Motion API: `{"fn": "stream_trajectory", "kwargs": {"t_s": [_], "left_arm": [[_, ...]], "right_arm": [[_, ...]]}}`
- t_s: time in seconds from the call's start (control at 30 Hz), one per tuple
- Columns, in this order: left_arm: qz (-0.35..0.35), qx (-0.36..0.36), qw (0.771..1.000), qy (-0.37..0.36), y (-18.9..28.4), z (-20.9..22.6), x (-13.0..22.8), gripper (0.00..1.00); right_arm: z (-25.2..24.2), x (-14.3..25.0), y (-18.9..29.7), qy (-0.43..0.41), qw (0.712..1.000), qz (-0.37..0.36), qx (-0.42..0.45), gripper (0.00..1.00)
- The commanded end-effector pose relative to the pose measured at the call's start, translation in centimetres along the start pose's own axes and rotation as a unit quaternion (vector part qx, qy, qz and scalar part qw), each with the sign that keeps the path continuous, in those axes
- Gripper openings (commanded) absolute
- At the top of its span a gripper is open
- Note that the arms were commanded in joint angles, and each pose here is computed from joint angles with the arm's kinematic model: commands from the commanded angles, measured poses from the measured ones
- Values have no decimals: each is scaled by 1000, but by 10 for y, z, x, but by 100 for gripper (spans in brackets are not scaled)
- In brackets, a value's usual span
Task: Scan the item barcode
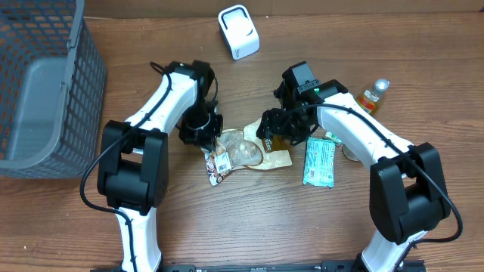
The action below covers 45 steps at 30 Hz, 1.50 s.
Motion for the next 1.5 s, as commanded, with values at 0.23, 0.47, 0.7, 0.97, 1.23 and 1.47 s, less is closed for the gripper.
{"fn": "stream_trajectory", "kwargs": {"t_s": [0.23, 0.47, 0.7, 0.97, 1.23, 1.47], "left_arm": [[-6, -29, 999, -18, -25, 8, 0, 4], [-2, -29, 999, -17, -51, 12, 5, 4], [-3, -30, 999, -17, -53, 14, 5, 4], [-4, -30, 999, -17, -53, 13, 5, 4], [-6, -31, 999, -17, -53, 14, 4, 4], [-6, -31, 999, -18, -53, 13, 4, 4]], "right_arm": [[4, 1, 2, 6, 1000, -6, -4, 71], [4, 1, 2, 7, 1000, -7, -5, 72], [4, 2, -6, 13, 1000, -13, -7, 73], [14, 12, -34, 29, 999, -25, -16, 72], [45, 28, -66, 14, 996, -43, -73, 67], [91, 18, -53, 30, 977, -54, -204, 64]]}}
Point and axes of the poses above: each gripper's point midway between its finger pads, its own y axis back along the fingers, its own z axis along the line the jaws close on, x = y × z, the point moved 1 cm from there along y, back along the fingers, and after that the axes turned 11 degrees about y, right-handed, at the moved point
